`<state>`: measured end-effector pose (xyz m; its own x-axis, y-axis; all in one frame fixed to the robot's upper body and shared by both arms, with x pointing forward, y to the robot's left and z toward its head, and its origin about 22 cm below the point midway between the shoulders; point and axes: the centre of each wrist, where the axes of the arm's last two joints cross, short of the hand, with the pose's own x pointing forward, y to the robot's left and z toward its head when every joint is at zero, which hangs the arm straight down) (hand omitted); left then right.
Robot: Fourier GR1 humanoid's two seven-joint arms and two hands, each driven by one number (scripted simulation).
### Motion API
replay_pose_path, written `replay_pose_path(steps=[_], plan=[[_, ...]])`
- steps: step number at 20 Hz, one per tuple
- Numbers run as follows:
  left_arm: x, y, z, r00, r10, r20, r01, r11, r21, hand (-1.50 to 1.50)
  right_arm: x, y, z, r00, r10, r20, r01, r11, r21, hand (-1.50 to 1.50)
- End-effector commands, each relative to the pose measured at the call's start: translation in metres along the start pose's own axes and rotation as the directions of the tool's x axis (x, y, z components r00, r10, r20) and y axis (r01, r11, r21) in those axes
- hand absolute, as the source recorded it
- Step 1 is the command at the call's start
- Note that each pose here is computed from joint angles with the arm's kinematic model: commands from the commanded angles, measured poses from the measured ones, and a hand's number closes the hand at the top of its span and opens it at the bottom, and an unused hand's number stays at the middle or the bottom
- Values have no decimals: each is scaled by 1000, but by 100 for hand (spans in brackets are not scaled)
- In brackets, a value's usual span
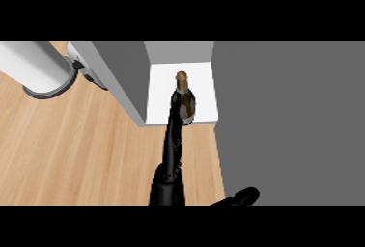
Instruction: Pick up the wine, place it into the cabinet and close the cabinet
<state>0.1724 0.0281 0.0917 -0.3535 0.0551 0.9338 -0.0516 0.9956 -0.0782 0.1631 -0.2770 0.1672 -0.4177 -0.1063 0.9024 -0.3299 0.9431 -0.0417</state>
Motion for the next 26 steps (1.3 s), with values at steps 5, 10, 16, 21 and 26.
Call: replay_pose_path(steps=[5,10,16,21,26], plan=[[15,40,51,999,38,-13,-38,998,-42,150,13,-11,14,998,54,-31,-54,998,-18,-150],[25,60,49,998,34,-47,-37,998,-59,150,12,-6,14,989,100,-109,-90,992,93,-150],[31,80,58,998,4,-67,-12,993,-118,150,13,-16,12,978,187,-93,-150,938,313,150],[34,103,50,998,-49,-46,44,994,-103,150,2,1,28,982,41,-185,49,889,456,150],[46,127,42,997,-73,-18,71,993,-89,150,-5,22,32,976,-7,-217,124,841,527,150]])
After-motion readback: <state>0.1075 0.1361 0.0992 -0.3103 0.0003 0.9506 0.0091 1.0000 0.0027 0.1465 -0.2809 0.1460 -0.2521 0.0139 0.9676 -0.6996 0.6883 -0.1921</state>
